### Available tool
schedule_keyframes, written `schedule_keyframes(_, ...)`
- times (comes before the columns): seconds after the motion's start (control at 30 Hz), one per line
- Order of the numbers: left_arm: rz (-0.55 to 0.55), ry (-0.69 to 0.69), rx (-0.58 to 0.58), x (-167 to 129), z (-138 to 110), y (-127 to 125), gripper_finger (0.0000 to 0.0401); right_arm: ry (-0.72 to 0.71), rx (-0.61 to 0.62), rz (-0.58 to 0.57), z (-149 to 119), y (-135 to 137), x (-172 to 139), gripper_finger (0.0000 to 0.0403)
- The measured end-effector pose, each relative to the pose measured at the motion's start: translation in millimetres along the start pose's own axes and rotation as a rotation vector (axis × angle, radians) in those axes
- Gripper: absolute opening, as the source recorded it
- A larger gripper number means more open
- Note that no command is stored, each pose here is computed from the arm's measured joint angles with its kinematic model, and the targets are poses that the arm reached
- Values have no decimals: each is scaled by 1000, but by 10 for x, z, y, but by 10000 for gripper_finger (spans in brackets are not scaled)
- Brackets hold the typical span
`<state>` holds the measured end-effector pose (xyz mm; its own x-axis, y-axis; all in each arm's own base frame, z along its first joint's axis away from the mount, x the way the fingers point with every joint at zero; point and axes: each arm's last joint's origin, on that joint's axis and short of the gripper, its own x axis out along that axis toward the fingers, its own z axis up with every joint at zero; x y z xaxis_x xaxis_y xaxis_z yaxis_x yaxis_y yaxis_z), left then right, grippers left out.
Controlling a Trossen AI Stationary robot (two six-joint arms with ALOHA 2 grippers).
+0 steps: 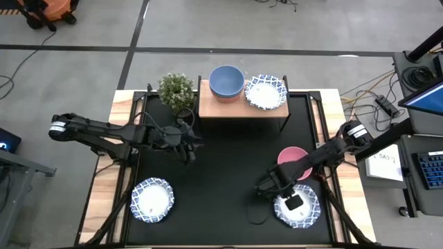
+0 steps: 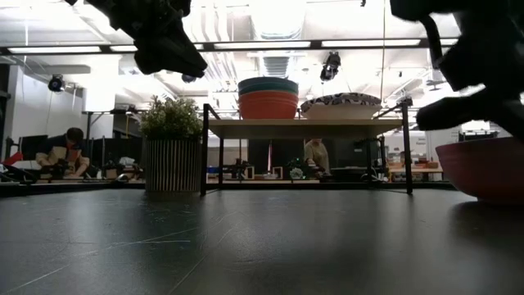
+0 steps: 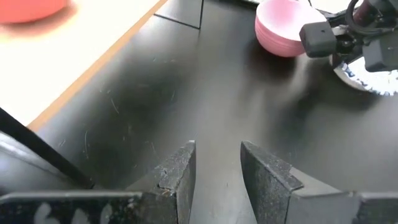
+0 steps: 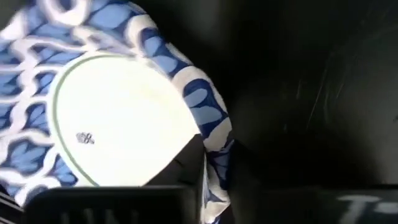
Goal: Place and stack bowls onto a shelf
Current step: Stack the white patterned bowl on top of the white patterned bowl on the shelf
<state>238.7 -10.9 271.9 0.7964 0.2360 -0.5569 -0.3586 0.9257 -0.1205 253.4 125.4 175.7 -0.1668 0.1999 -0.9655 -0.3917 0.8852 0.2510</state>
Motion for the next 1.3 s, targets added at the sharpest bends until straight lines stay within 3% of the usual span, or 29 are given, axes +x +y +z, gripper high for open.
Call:
schedule_keyframes(0.27, -27, -79, 45, -3, 79, -28, 109, -136, 45, 8, 208, -117, -479, 14)
schedule_keyframes(0.47, -34, -107, 71, -6, 105, -37, 109, -307, 187, -2, 284, -433, -1167, 13)
schedule_keyframes(0.63, -34, -108, 75, -6, 107, -38, 109, -495, 303, -36, 118, -777, -1828, 13)
schedule_keyframes(0.83, -34, -109, 75, -6, 107, -38, 109, -642, 480, -109, -405, -1223, -2554, 13)
schedule_keyframes(1.0, -34, -109, 79, -6, 107, -38, 109, -779, 728, -190, -1041, -1627, -3000, 13)
schedule_keyframes(1.17, -34, -109, 79, -6, 107, -38, 109, -873, 1007, -243, -1772, -1936, -3222, 13)
schedule_keyframes(1.3, -34, -109, 81, -6, 107, -38, 109, -964, 1149, -147, -2278, -2111, -3228, 13)
